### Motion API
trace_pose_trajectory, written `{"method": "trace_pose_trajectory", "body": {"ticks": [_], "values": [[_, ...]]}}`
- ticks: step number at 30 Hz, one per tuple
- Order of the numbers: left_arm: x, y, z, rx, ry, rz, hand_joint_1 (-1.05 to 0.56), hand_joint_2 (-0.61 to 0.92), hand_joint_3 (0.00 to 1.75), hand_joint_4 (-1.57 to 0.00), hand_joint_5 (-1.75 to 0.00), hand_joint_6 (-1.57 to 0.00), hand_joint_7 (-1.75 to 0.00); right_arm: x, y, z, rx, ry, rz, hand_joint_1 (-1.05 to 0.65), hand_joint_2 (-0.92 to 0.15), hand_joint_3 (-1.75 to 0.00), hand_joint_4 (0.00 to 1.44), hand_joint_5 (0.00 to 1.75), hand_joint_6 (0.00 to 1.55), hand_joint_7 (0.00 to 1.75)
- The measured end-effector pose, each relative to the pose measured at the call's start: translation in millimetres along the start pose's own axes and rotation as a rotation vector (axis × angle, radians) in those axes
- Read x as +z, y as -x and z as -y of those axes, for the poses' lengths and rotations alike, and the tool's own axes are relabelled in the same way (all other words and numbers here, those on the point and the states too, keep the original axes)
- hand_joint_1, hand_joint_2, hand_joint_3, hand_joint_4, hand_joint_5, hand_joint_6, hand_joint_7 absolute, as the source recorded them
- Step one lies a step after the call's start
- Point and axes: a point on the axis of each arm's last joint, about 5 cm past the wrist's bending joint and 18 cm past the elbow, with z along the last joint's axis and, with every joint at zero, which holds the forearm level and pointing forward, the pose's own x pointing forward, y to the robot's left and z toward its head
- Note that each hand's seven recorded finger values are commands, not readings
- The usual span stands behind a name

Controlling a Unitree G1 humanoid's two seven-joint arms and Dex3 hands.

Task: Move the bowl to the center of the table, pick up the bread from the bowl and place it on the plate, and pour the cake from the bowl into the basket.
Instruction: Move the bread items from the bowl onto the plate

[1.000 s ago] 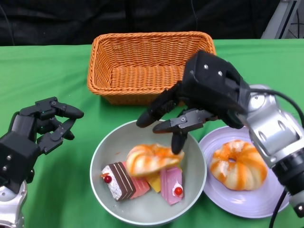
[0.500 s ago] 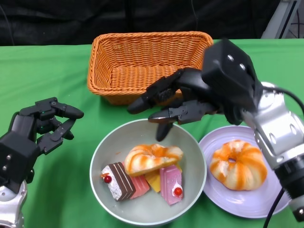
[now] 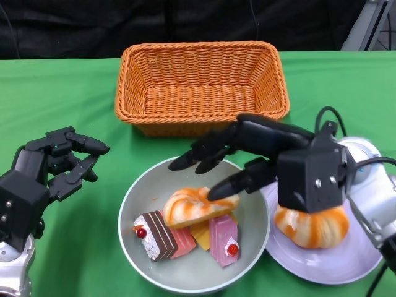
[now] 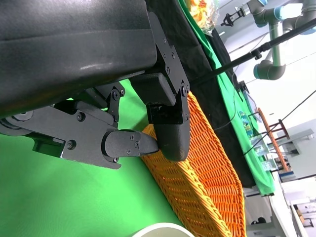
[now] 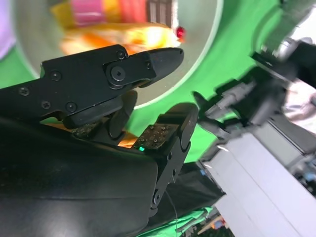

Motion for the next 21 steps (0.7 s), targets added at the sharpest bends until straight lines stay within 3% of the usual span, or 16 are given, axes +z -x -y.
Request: {"method": "trace_pose_trajectory", "body": {"ticks": [5,17,21], "values": [[0.1,-0.3,0.5,-0.001,0.001,-0.001,-0.16,0.92,0.31,-0.87,-1.28,-0.91,-0.8,11.8,11.1,-0.7,0.001,0.116,-0.01,-0.82,-0.92,-0.08,0.5,0.0,0.49,0.0],[-1.3,0.5,0.9,-0.008,-0.008,-0.012,-0.17,0.92,0.29,-0.82,-1.3,-0.91,-0.78,31.2,28.0,-3.1,0.015,0.138,-0.095,-0.89,-0.92,-0.12,0.36,0.0,0.36,0.0],[-1.6,0.8,0.8,-0.009,-0.007,-0.015,-0.19,0.92,0.28,-0.81,-1.35,-0.91,-0.78,32.2,26.5,-14.2,0.018,0.166,-0.124,-0.89,-0.92,-0.13,0.36,0.0,0.36,0.01]]}}
